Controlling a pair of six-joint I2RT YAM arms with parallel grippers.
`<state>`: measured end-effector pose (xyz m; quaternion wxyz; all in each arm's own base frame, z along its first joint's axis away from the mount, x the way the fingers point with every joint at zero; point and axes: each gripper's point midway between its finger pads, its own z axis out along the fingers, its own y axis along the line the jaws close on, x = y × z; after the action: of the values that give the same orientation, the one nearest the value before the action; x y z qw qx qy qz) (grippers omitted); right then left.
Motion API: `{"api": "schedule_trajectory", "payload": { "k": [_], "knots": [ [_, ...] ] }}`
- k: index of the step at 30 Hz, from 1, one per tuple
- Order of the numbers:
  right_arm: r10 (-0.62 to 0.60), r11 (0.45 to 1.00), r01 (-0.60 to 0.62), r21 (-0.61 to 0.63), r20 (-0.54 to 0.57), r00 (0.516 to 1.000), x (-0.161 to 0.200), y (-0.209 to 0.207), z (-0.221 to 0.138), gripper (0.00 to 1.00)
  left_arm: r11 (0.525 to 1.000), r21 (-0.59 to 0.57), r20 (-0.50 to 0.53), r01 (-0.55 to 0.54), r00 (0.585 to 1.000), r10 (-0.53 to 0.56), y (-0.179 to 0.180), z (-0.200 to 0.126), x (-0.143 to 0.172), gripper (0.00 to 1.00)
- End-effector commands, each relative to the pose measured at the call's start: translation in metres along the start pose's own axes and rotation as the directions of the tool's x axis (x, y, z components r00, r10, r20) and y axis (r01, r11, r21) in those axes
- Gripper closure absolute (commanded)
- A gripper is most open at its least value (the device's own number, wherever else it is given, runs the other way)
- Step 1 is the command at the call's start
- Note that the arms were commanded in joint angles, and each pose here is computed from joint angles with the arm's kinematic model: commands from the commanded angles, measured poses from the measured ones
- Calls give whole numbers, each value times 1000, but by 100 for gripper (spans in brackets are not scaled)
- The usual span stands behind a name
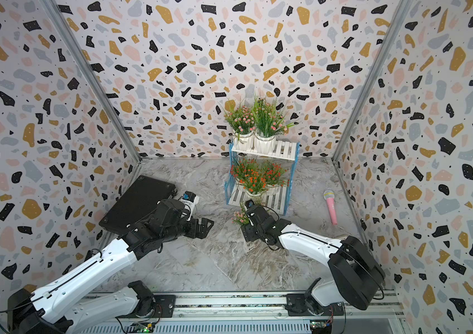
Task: Place the baby's breath potted plants on the rack by color
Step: Place the baby's breath potted plant at the center of the board.
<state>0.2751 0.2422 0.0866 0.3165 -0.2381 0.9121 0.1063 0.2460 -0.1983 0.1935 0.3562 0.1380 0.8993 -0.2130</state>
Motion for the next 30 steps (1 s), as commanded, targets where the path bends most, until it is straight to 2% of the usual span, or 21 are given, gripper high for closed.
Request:
{"api": "schedule_trajectory", "payload": {
  "k": [1,2,11,20,30],
  "knots": [
    [-7,998,14,-61,116,993,-39,16,-11,5,1000,-4,34,-10,999,10,-2,-9,-10,1],
    [-13,998,20,-62,118,993,-39,16,-12,1,1000,-5,36,-10,999,10,-2,-11,-10,1],
    [-35,992,57,-115,184,982,-35,18,-50,0,1000,-10,42,-7,999,8,-1,-15,-11,1],
    [12,996,12,-89,265,964,-19,-4,-116,0,1000,-11,36,7,999,-7,-1,-12,-9,1],
    [81,991,-54,-125,225,971,25,-8,-108,0,1000,-13,28,12,1000,-11,0,-9,-7,1]
  ]
}}
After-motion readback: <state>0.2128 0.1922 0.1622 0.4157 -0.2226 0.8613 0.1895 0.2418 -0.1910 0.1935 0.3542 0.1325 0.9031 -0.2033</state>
